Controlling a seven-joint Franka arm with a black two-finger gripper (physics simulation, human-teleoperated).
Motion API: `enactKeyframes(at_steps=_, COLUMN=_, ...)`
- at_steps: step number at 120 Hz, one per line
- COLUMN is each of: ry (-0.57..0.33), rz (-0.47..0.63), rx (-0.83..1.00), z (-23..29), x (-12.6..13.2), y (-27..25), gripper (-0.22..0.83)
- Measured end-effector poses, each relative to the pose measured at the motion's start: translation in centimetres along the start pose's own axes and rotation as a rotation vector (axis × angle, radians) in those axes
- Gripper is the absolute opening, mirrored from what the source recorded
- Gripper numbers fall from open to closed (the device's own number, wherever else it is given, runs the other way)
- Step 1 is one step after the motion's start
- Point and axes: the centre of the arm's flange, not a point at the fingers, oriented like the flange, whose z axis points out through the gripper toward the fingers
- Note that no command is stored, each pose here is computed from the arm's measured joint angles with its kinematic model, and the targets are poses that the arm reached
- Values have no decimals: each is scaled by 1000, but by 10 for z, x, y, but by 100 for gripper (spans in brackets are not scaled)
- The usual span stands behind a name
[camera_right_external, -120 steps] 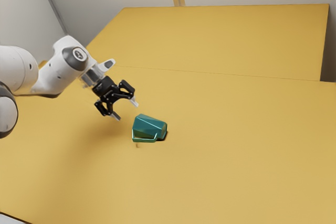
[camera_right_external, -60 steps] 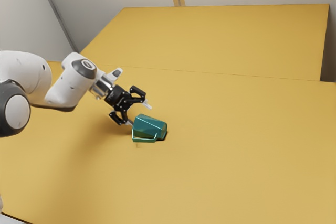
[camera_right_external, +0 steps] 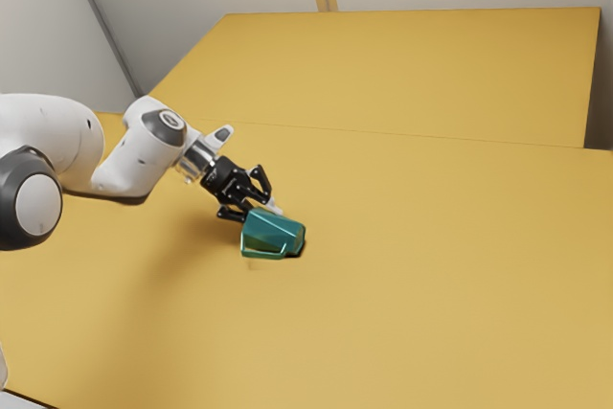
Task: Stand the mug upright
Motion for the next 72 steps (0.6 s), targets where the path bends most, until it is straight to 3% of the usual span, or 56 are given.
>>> enactKeyframes(at_steps=24, ry=14, rz=45, rx=13, z=-5, x=-1, y=21, gripper=-13)
enactKeyframes(at_steps=49, ry=19, rz=66, rx=41, z=-6, x=-1, y=27, gripper=-16)
enactKeyframes(at_steps=72, ry=71, rz=197, rx=169, z=-27, x=-26, y=63, gripper=-17)
